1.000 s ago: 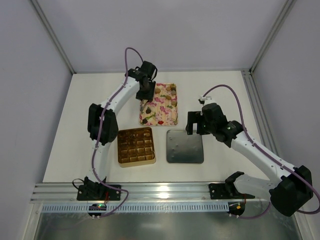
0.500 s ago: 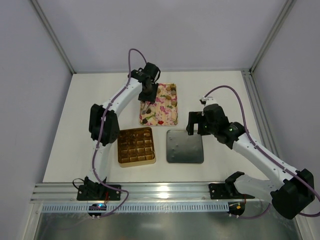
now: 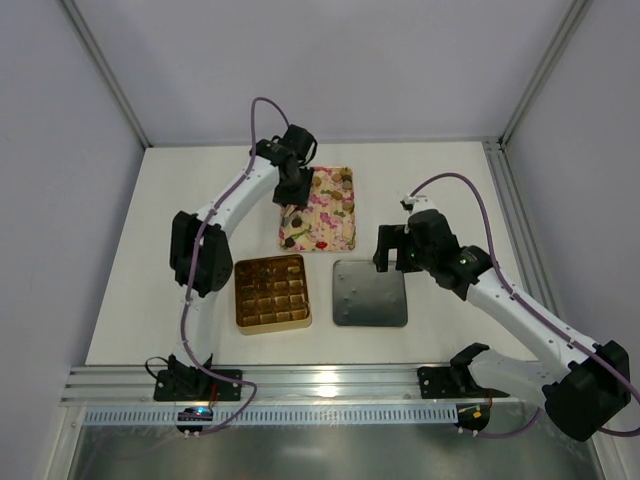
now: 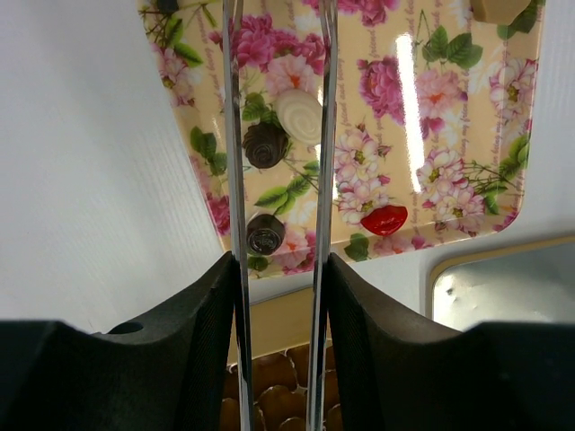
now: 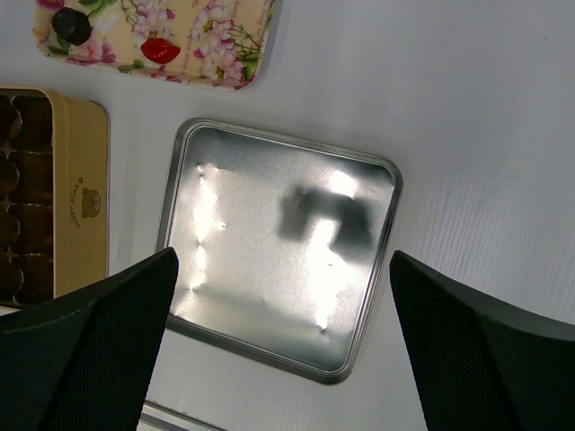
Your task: Pack the chocolate
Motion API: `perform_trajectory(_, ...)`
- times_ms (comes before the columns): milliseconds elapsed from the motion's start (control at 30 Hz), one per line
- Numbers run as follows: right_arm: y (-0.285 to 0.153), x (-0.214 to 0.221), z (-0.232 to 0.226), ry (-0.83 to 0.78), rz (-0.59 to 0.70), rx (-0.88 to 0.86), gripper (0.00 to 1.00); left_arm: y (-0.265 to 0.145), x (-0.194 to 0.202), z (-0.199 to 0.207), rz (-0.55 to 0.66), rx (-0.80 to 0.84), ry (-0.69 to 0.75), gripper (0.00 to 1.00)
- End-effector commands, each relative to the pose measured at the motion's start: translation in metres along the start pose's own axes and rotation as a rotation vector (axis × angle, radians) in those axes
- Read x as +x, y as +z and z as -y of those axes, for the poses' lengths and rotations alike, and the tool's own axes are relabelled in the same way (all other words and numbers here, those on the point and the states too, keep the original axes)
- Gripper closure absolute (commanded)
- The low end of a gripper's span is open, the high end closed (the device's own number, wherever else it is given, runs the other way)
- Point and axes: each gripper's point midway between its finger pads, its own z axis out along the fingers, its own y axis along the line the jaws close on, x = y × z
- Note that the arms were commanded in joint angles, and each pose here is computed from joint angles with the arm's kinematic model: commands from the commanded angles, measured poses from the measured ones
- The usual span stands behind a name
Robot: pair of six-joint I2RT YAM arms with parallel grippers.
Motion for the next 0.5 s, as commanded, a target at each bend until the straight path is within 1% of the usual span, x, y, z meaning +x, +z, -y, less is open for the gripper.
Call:
perform_trajectory(0, -0.006, -0.004, -0.003, 0.019, 0.023, -0.022, 0.00, -0.031, -0.012, 0.002, 0.073, 0.020, -0.007, 0.58)
perform_trajectory(133, -0.007, -0.003, -0.003, 0.024, 0.025, -0.021, 0.00, -0.035, -0.019, -0.006, 0.095, -0.025, -0.024, 0.57)
perform_trajectory(200, -0.007, -0.002, -0.003, 0.023, 0.024, -0.020, 0.00, -0.032, -0.015, -0.007, 0.068, -0.034, -0.025, 0.57)
perform_trajectory(267, -0.007, -0.001, -0.002, 0.024, 0.023, -0.018, 0.00, -0.032, -0.017, -0.008, 0.074, -0.046, -0.040, 0.57)
perform_trajectory(467, -0.009, -0.002, -0.001, 0.022, 0.028, -0.016, 0.00, -0.026, -0.018, -0.002, 0.070, -0.015, -0.044, 0.57)
